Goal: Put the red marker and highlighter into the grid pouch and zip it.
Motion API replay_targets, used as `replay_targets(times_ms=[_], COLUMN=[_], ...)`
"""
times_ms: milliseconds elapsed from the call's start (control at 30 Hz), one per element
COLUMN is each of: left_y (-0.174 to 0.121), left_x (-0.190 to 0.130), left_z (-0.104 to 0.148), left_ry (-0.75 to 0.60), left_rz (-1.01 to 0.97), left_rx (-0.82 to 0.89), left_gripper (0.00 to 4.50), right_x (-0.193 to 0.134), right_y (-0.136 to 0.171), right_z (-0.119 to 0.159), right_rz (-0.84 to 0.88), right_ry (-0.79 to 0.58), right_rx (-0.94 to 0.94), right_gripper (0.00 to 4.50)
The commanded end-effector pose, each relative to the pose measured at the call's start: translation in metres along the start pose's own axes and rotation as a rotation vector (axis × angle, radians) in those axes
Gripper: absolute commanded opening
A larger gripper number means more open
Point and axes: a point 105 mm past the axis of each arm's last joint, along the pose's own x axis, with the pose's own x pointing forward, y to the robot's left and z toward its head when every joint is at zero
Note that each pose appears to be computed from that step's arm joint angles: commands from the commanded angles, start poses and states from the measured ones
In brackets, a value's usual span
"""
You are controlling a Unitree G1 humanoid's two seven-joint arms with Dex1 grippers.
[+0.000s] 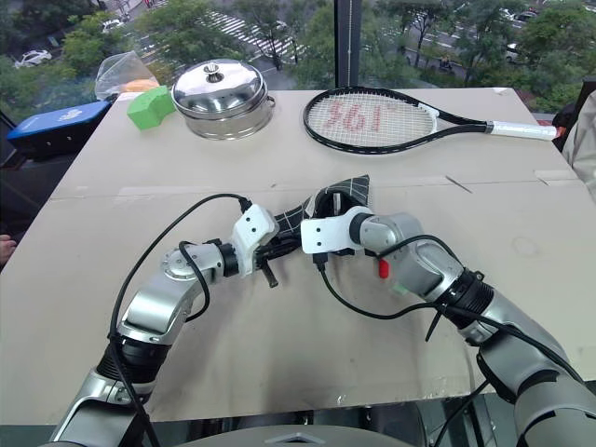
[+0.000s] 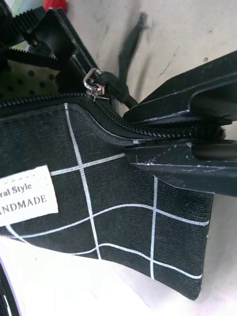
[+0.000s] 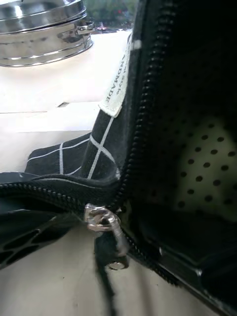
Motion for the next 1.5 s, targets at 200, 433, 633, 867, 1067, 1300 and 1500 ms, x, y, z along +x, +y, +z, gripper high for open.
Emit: replay_targets(times_ms=[200, 433, 633, 867, 1067, 1300, 1500], left_y=[0.016, 0.023, 0.027, 0.033, 0.031, 0.029, 0.019], left_x=[-0.011, -0.012, -0.013, -0.015, -0.017, -0.016, -0.012], left_z=[0.009, 0.010, 0.015, 0.016, 0.016, 0.016, 0.018], left_ry=[-0.002, 0.009, -0.004, -0.002, -0.004, -0.014, -0.021], left_rz=[0.051, 0.056, 0.071, 0.100, 0.112, 0.126, 0.114], left_rx=[0.022, 0.052, 0.071, 0.074, 0.070, 0.051, 0.039], left_gripper=[0.00, 0.00, 0.00, 0.00, 0.00, 0.00, 0.00], right_x=[-0.083, -0.102, -0.092, -0.075, -0.071, -0.096, -0.124], right_y=[-0.014, 0.000, 0.010, 0.043, 0.051, 0.016, 0.005], right_z=[-0.002, -0.005, -0.022, -0.066, -0.070, -0.054, -0.020], right_rz=[-0.099, -0.248, -0.279, -0.335, -0.369, -0.407, -0.131], right_ry=[-0.060, -0.059, 0.082, 0.373, 0.411, 0.349, 0.349], right_rx=[0.724, 1.076, 1.148, 1.236, 1.286, 1.160, 0.640], right_gripper=[4.46, 4.46, 4.46, 4.46, 2.20, 0.21, 0.21])
